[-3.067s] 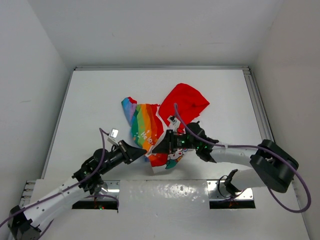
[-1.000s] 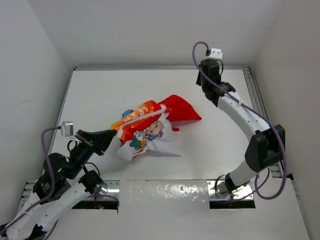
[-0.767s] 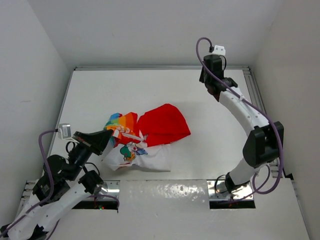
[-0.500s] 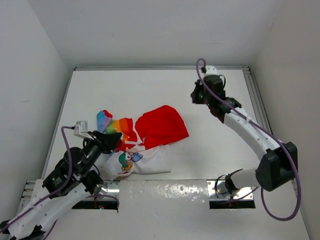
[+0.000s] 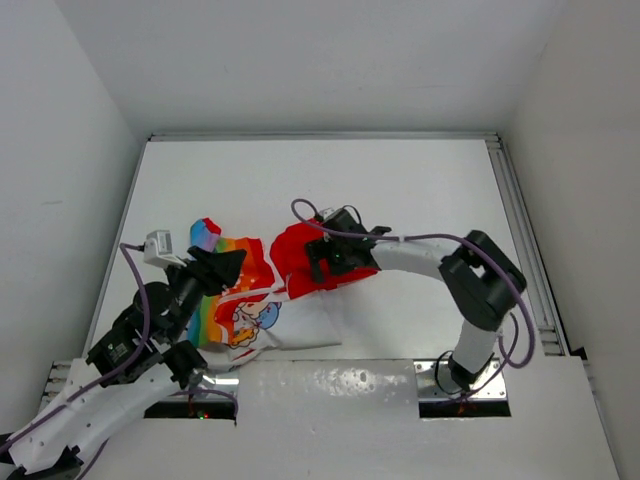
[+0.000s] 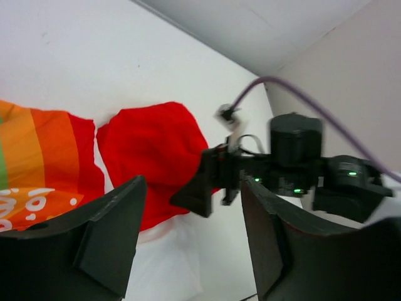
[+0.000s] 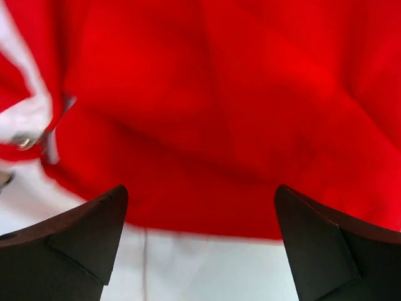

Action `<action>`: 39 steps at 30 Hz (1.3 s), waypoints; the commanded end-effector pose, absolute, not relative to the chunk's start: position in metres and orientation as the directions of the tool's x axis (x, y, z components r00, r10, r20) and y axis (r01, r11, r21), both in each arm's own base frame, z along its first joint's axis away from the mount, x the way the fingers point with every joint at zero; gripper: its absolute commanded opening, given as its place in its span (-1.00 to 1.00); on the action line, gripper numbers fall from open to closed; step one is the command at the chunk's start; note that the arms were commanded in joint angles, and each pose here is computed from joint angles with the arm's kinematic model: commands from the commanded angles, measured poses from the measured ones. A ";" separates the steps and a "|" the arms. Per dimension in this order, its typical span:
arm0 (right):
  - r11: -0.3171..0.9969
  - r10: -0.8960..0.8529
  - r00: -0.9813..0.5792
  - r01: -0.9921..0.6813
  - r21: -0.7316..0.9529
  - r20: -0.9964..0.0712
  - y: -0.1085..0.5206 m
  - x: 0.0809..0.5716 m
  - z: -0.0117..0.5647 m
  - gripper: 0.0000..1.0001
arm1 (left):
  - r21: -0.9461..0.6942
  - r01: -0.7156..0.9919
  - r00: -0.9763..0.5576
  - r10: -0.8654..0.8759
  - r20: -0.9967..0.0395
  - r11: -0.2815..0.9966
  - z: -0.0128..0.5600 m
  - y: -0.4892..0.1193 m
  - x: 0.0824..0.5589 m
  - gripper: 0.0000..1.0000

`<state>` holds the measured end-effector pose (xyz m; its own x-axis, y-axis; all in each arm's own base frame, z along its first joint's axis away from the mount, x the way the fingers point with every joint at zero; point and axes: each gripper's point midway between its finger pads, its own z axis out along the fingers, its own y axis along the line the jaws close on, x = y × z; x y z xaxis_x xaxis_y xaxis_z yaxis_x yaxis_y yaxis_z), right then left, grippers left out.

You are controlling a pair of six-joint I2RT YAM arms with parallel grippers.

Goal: Zip up the jacket

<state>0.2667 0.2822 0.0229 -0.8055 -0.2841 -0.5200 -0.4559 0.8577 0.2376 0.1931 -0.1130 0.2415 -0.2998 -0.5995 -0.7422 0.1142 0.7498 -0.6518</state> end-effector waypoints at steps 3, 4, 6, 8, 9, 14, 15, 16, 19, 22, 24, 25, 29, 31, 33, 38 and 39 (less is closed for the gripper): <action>0.869 -0.363 -0.757 -0.486 0.096 -0.543 0.302 0.300 0.006 0.88 | -0.669 0.184 -0.207 -0.637 -0.743 0.720 0.287 -0.108 0.194 0.21; 0.878 -0.355 -0.746 -0.473 0.073 -0.564 0.306 0.313 0.011 0.82 | -0.664 0.192 -0.205 -0.632 -0.747 0.722 0.289 -0.110 0.195 0.21; 0.897 -0.378 -0.747 -0.443 -0.015 -0.547 0.302 0.329 0.003 0.20 | -0.660 0.199 -0.204 -0.628 -0.751 0.724 0.292 -0.112 0.196 0.21; 0.908 -0.382 -0.741 -0.414 -0.073 -0.553 0.296 0.344 0.002 -0.43 | -0.657 0.210 -0.214 -0.621 -0.754 0.724 0.293 -0.115 0.196 0.21; 0.917 -0.372 -0.738 -0.387 -0.098 -0.562 0.295 0.359 0.005 -0.61 | -0.649 0.212 -0.224 -0.611 -0.760 0.730 0.291 -0.118 0.197 0.21; 0.974 -0.188 -0.758 -0.227 -0.018 -0.624 0.268 0.404 0.028 -1.00 | -0.637 0.221 -0.251 -0.588 -0.769 0.738 0.287 -0.126 0.199 0.22; 0.982 -0.134 -0.757 -0.188 0.017 -0.640 0.263 0.414 0.036 -1.00 | -0.632 0.224 -0.252 -0.582 -0.773 0.742 0.287 -0.126 0.199 0.23; 0.988 -0.072 -0.742 -0.145 0.054 -0.666 0.251 0.432 0.052 -1.00 | -0.621 0.228 -0.251 -0.571 -0.782 0.750 0.289 -0.127 0.200 0.23; 0.993 -0.009 -0.700 -0.091 0.077 -0.714 0.235 0.459 0.090 -1.00 | -0.618 0.234 -0.244 -0.570 -0.785 0.751 0.294 -0.129 0.202 0.25; 0.999 -0.010 -0.648 -0.038 0.019 -0.762 0.220 0.476 0.123 -1.00 | -0.600 0.239 -0.247 -0.550 -0.798 0.764 0.298 -0.132 0.205 0.28; 1.000 -0.021 -0.622 -0.025 -0.007 -0.783 0.214 0.480 0.138 -1.00 | -0.597 0.228 -0.251 -0.546 -0.799 0.769 0.294 -0.133 0.207 0.30; 1.000 -0.022 -0.613 -0.015 -0.016 -0.790 0.209 0.480 0.146 -1.00 | -0.594 0.222 -0.257 -0.541 -0.801 0.773 0.292 -0.134 0.208 0.32; 1.000 -0.011 -0.602 -0.002 -0.012 -0.798 0.201 0.477 0.162 -0.89 | -0.581 0.200 -0.258 -0.530 -0.808 0.789 0.291 -0.133 0.212 0.43; 0.998 -0.014 -0.623 -0.056 0.027 -0.782 0.209 0.464 0.163 -0.27 | -0.583 0.203 -0.265 -0.529 -0.806 0.786 0.293 -0.136 0.213 0.48; 0.991 0.016 -0.610 -0.095 0.094 -0.792 0.211 0.444 0.176 0.63 | -0.587 0.215 -0.268 -0.530 -0.804 0.781 0.296 -0.139 0.213 0.62; 0.965 0.092 -0.522 -0.163 0.205 -0.848 0.192 0.383 0.236 0.98 | -0.553 0.221 -0.270 -0.494 -0.826 0.804 0.300 -0.141 0.216 0.71; 0.946 0.117 -0.495 -0.210 0.249 -0.861 0.197 0.373 0.248 0.98 | -0.552 0.217 -0.267 -0.495 -0.827 0.805 0.302 -0.140 0.217 0.71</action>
<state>0.3983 0.1901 0.1847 -0.6091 0.0237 -0.7927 -0.1130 0.9868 0.1163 0.2154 -0.1389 0.2718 -0.3114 -0.4819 -0.8190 0.1756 0.8179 -0.5479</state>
